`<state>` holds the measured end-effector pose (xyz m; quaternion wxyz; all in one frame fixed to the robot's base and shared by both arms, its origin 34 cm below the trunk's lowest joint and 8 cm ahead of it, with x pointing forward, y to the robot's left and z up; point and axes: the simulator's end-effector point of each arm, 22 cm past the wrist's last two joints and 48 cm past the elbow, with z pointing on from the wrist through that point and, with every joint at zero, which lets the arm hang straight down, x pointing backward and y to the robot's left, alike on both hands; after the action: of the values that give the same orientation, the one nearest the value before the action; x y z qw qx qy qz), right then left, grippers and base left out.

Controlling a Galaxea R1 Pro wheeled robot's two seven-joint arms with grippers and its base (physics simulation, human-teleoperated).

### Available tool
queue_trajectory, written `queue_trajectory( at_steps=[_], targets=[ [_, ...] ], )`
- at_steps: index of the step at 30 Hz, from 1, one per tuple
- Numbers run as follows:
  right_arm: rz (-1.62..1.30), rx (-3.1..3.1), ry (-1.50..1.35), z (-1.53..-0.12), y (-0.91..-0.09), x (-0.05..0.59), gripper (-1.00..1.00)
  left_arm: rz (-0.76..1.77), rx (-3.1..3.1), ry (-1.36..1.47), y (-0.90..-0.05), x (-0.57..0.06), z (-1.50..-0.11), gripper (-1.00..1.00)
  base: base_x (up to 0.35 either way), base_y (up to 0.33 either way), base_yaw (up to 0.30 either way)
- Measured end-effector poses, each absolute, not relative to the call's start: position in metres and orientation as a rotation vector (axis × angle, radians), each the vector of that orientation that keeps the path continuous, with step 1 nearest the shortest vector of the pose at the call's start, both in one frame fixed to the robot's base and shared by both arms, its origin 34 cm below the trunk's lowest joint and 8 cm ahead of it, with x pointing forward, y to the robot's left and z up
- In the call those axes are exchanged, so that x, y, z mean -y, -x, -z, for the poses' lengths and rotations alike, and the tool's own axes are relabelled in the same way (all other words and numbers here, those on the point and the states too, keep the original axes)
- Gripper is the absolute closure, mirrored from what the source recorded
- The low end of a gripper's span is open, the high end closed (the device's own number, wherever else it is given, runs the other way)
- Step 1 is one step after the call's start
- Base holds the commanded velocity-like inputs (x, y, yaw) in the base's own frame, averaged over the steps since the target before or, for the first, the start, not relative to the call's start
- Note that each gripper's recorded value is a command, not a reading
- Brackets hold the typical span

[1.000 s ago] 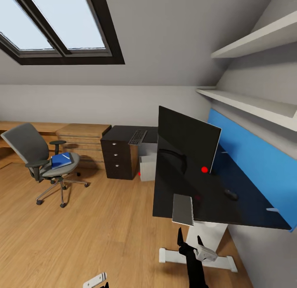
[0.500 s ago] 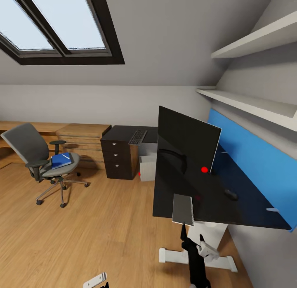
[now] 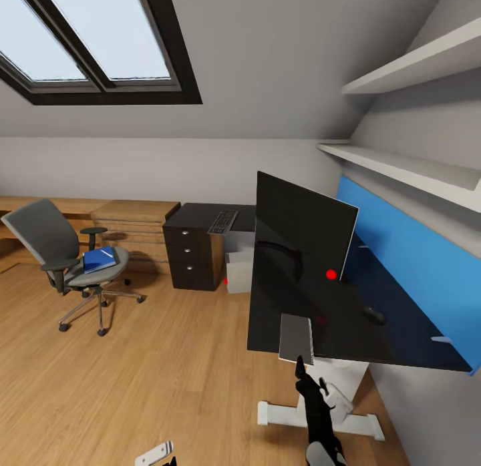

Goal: In the bedroom, organize the workspace by keeping the computer under the desk, ensuring the monitor is on the desk, placing the keyboard on the desk next to the monitor, placing the mouse on the desk next to the keyboard, moving the folder from the swivel chair onto the desk next to the mouse, stacking the notebook on top of the folder with the pen on top of the notebook, and positioning the swivel chair next to the desk.

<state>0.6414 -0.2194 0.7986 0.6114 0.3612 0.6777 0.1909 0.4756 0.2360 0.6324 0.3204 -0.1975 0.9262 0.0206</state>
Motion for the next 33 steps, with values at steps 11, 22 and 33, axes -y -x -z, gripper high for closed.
queue_trajectory(
  at_steps=[11, 22, 33],
  targets=[
    [-0.621, -1.638, -1.115, -0.761, -0.635, 0.221, -1.00, -0.052, -2.434, 0.515, -0.476, -0.235, -0.633, -1.00, 0.000, 0.000, 0.000],
    [-0.660, -1.585, -1.108, -0.781, -0.651, 0.242, -1.00, -0.048, -2.417, 0.520, -0.482, -0.235, -0.637, -1.00, 0.000, 0.000, 0.000],
    [-0.658, -1.582, -1.103, -0.772, -0.653, 0.243, -1.00, -0.033, -2.392, 0.528, -0.493, -0.232, -0.635, -1.00, 0.000, 0.000, 0.000]
  ],
)
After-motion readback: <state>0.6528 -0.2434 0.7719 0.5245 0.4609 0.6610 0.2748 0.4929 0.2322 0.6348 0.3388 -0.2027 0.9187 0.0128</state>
